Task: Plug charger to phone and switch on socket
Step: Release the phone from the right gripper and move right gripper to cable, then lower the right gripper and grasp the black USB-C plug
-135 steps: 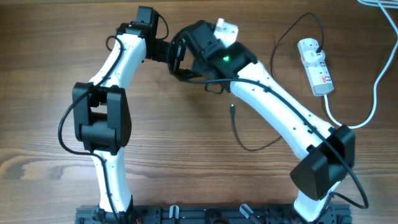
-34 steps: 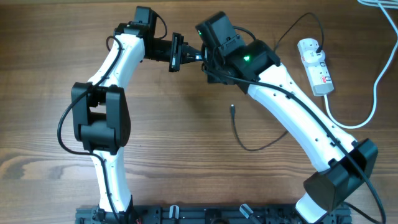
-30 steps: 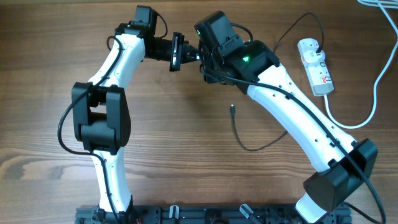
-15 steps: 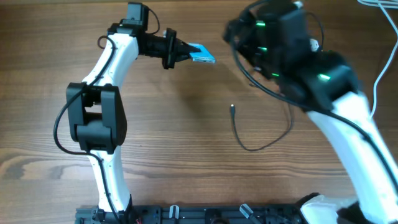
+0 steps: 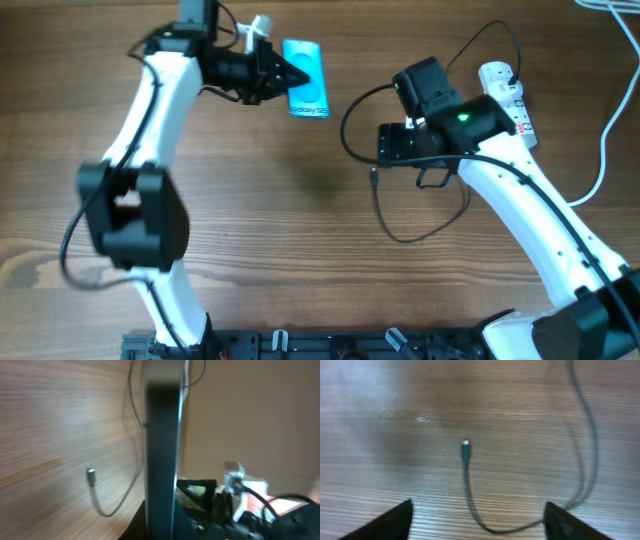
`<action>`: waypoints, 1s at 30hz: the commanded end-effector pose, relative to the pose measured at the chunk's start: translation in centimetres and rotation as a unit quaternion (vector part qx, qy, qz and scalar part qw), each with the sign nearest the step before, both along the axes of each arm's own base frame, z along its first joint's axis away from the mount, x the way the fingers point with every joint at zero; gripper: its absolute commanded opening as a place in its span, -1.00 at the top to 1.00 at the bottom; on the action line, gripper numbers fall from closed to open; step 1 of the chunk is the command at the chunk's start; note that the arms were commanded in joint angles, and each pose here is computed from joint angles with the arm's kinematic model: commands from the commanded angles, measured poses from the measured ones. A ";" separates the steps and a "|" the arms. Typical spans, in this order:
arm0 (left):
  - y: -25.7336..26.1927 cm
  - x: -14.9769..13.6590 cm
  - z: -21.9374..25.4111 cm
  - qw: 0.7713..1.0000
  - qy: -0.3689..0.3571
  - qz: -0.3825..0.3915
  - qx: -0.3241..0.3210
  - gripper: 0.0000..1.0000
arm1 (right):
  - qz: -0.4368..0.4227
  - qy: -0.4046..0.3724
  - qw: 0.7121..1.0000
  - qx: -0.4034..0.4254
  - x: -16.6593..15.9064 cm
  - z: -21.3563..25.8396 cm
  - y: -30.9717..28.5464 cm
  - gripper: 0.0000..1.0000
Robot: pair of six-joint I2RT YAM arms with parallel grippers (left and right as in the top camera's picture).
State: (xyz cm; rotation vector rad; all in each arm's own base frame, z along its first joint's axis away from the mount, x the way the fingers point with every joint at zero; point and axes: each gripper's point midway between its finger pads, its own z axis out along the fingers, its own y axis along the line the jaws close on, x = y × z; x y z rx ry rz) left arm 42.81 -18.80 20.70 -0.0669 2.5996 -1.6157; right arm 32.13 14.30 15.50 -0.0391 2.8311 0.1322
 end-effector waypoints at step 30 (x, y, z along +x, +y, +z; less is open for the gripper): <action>8.8 -0.8 -3.1 0.948 0.002 0.109 0.300 0.92 | -0.014 0.124 0.992 -0.014 -1.1 -16.1 2.6 0.31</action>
